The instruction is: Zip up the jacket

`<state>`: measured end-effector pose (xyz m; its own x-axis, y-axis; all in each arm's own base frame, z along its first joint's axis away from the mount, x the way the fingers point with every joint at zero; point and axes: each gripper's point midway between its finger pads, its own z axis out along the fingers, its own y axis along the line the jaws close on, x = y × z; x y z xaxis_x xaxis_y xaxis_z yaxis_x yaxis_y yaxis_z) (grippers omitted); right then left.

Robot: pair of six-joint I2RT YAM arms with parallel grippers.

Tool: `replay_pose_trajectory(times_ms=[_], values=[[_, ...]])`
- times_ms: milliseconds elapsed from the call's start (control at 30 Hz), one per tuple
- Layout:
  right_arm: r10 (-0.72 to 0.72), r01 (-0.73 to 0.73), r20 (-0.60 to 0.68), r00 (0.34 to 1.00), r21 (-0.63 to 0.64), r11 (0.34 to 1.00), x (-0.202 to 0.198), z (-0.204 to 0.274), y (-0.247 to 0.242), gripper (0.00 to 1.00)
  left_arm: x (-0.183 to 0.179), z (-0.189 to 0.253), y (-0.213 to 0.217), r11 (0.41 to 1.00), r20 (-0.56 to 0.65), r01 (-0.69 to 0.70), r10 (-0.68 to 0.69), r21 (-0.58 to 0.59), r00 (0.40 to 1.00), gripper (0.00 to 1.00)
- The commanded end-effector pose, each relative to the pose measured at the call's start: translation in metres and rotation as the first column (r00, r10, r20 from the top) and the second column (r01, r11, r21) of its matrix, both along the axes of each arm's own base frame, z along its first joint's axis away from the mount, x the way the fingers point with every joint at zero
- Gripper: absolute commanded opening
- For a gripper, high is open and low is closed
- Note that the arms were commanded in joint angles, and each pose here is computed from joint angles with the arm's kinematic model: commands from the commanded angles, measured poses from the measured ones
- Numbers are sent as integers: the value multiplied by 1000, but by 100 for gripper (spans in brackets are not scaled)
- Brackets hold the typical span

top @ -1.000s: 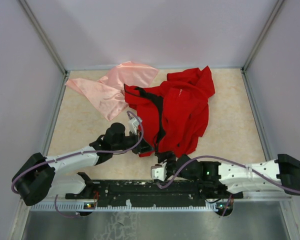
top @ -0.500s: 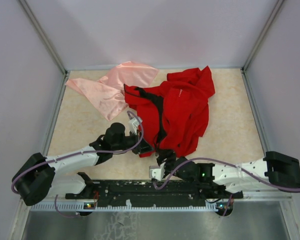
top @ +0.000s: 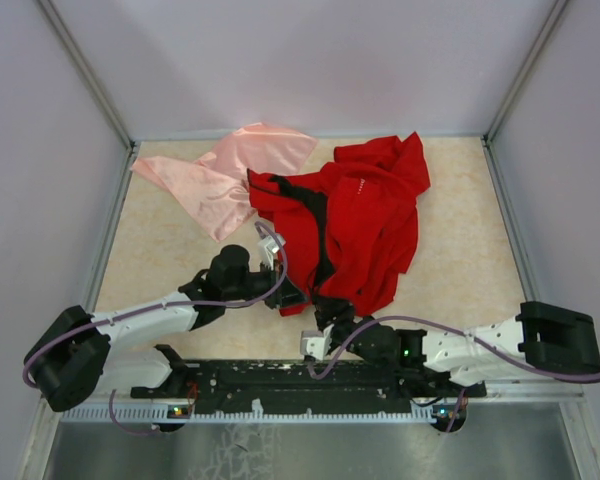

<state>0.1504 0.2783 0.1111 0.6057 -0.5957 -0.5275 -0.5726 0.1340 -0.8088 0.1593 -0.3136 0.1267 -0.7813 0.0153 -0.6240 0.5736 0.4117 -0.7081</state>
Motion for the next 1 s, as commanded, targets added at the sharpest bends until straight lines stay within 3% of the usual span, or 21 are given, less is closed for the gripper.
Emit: replay_pose_trajectory(times_ms=[0,633,967], values=[[-21,17,36,999,105,994,3,23,6,41,-2,16,-6,998,19,35,-34,-47,999,0],[-41,41,-8,999,191,981,2,45,-1,0,1,1,-1,1000,7,8,-8,7,1000,0],[-37,40,-19,999,207,977,1,47,2,0,0,-1,1,1000,4,8,-9,16,1000,0]])
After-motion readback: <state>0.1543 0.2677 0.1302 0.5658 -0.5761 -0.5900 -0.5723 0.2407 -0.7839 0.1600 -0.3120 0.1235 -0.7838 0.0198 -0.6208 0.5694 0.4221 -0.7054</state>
